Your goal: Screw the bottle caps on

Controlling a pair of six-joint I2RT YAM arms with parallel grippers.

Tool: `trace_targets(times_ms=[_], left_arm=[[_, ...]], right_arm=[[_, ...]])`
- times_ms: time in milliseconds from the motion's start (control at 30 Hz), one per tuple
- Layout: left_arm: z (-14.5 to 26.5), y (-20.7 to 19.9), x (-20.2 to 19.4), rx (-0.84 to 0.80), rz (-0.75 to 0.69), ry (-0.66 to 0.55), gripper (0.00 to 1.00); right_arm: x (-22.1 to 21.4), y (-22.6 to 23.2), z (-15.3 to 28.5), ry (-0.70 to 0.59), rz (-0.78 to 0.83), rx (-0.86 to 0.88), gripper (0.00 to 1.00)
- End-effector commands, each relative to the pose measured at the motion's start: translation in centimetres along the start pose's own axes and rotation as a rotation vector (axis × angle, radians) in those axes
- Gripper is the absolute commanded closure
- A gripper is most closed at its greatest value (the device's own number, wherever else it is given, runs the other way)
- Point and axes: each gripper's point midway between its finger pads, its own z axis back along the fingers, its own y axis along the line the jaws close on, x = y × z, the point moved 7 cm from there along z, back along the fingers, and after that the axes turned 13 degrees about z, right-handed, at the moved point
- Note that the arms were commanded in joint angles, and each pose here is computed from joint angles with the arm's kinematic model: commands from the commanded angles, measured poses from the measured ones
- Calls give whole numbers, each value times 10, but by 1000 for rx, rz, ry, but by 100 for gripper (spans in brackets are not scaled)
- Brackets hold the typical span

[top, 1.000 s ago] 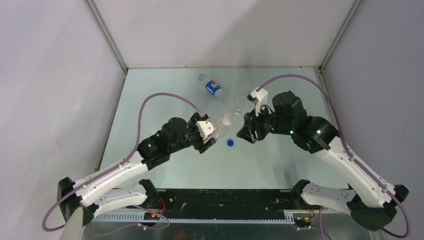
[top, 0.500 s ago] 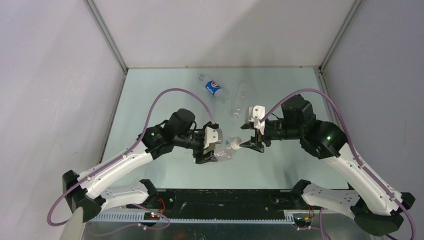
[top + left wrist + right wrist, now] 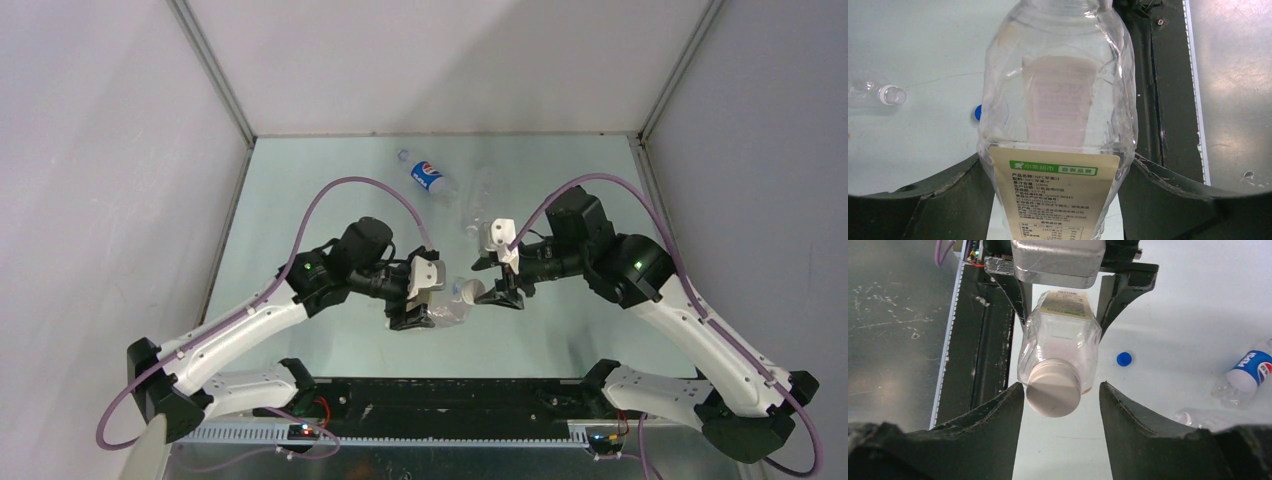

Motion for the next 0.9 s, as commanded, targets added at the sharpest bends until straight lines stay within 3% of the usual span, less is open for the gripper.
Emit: trace_targets(times_ms=[0,333,467,533,567,633,867], left_arm=[[5,1,21,-1,-60,-81,100],[7,0,25,9,-70,-108,100],[7,1,26,23,-68,-124,100],[7,4,26,48,-64,-135,100],[7,4,26,58,-64,-139,100],[8,6,27,86,-67,-151,100],[13,14,37,331,-113,-226,100]], right_arm=[[-1,6,-1,-8,-17,45,41],[-7,0,-10,27,-59,32,49],[-3,-5,-15,5,-102,14,61],[-1,-7,-17,-5,-143,4,72],[-1,-8,-18,-3,-161,-3,83],[-1,-12,-21,7,-232,-37,99],[-8,-27,-35,81,-687,-236,100]])
